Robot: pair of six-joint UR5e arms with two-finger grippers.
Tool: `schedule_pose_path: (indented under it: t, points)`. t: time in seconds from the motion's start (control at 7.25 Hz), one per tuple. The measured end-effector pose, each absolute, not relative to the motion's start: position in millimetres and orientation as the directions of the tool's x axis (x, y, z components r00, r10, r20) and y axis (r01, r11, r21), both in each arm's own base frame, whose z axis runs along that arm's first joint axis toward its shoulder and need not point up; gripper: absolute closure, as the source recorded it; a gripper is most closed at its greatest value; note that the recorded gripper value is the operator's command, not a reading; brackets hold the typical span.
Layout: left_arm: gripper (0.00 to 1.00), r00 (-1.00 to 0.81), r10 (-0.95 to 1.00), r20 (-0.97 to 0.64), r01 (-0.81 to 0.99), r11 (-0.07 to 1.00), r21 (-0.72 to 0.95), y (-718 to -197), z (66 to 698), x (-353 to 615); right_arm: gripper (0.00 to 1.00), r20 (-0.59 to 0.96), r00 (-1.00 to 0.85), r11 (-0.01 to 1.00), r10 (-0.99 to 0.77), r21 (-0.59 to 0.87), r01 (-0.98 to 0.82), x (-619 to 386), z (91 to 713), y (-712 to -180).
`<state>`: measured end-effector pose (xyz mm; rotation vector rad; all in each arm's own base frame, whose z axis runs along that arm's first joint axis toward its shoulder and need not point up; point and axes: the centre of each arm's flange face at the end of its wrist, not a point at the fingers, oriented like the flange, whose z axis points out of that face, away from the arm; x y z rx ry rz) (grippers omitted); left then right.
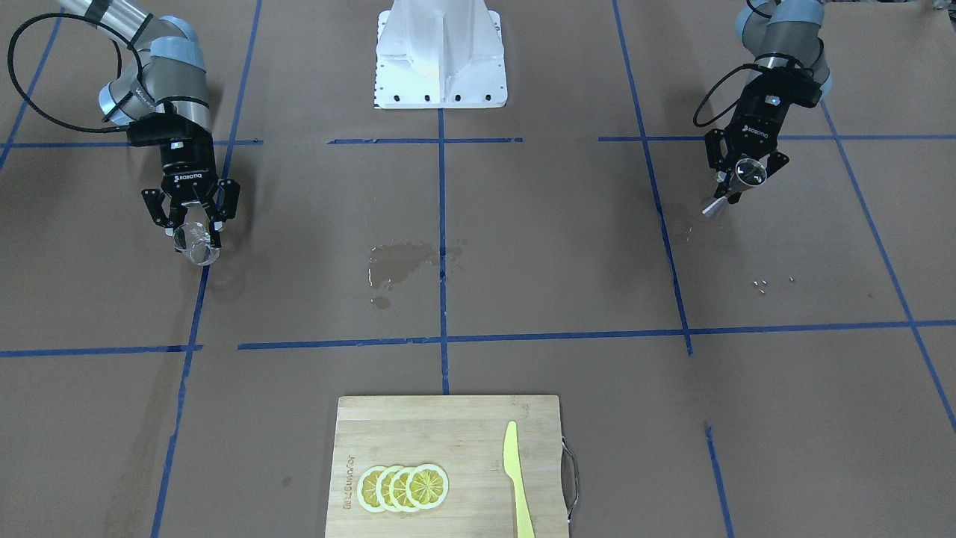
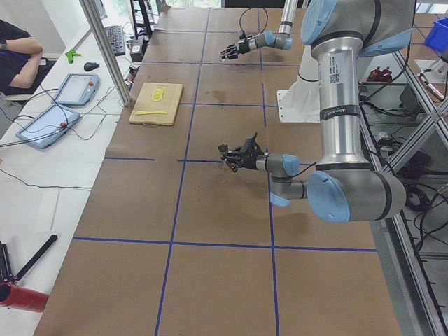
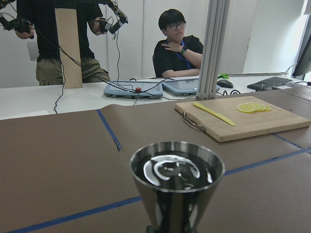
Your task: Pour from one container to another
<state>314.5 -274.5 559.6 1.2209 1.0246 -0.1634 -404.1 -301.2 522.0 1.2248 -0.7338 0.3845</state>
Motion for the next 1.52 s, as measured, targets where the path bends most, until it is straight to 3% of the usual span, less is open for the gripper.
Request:
schedule_pose_path:
  t: [1.52]
  points:
    - [1.00, 0.596, 0.380, -0.708, 0.600, 0.376, 0.707, -254, 572, 370, 1.00, 0.691, 0.714, 0.313, -0.113, 0.707, -0.635, -404, 522, -301]
